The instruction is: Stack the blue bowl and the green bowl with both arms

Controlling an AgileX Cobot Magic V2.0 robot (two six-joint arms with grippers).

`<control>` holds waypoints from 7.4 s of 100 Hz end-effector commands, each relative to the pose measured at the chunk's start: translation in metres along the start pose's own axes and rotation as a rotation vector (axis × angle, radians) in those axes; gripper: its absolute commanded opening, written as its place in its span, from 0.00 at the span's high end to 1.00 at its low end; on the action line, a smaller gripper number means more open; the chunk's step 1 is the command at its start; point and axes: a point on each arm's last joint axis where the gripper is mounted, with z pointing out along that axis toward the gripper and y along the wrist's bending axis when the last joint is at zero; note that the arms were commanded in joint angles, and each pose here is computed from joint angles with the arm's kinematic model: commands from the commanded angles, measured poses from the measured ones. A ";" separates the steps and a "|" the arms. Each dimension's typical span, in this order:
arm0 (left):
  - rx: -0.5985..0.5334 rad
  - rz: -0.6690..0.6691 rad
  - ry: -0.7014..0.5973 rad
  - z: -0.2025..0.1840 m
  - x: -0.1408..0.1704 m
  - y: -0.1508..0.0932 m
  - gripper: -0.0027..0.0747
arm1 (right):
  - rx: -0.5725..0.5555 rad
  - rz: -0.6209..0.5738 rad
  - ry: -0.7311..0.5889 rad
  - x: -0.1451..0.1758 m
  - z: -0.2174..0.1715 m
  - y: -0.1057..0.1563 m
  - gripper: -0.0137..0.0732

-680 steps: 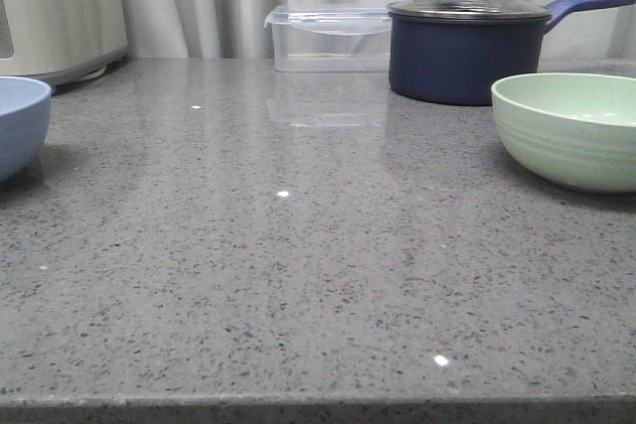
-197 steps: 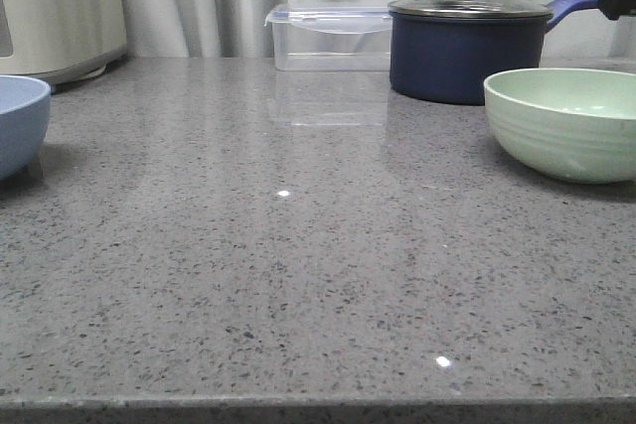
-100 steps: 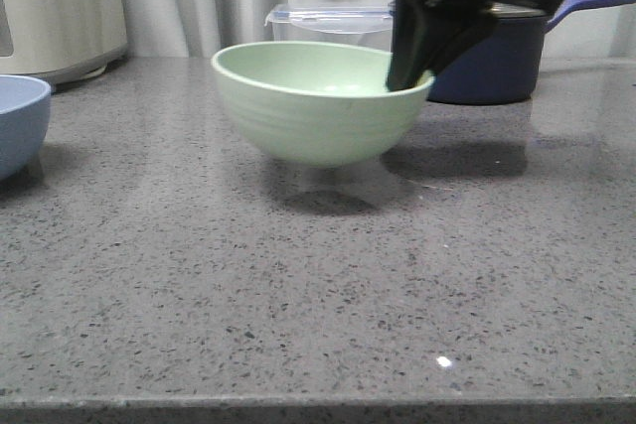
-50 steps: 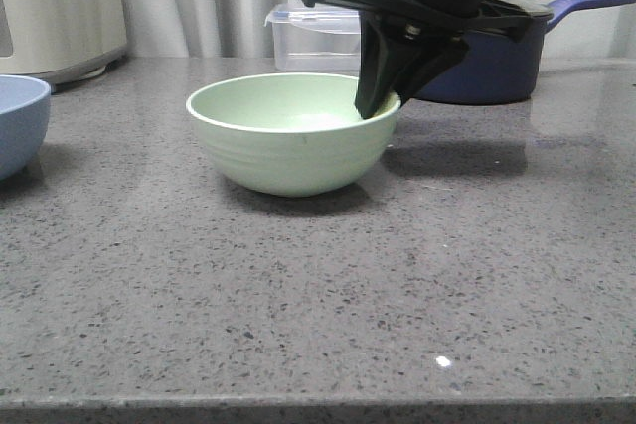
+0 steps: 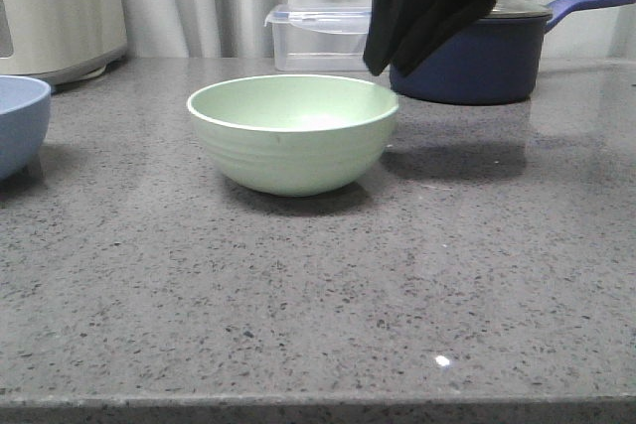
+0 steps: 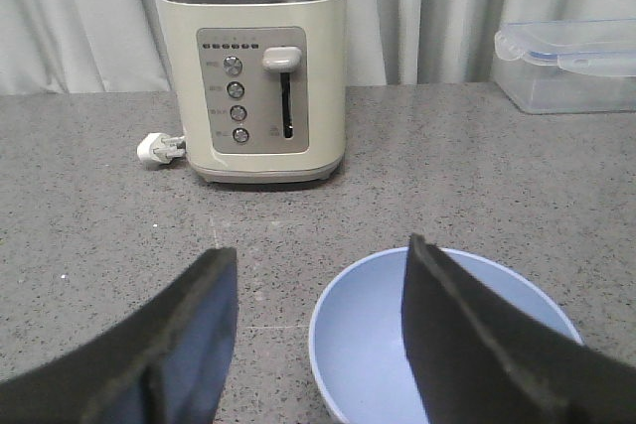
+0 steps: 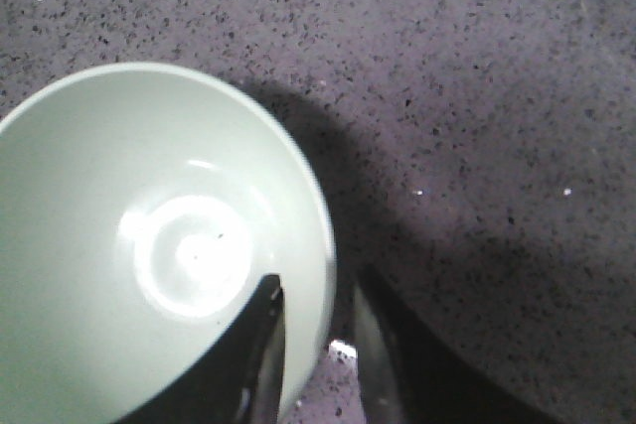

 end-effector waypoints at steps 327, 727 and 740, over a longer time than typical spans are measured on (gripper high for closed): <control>0.062 -0.051 0.797 0.141 -0.032 -0.003 0.49 | -0.063 0.018 -0.014 0.048 0.009 0.009 0.85; 0.543 0.176 0.818 0.188 -0.108 -0.145 0.60 | -0.061 0.019 -0.006 0.049 0.009 0.009 0.85; 0.496 0.161 0.777 0.182 -0.115 -0.128 0.62 | -0.062 0.020 -0.017 0.048 0.007 0.008 0.85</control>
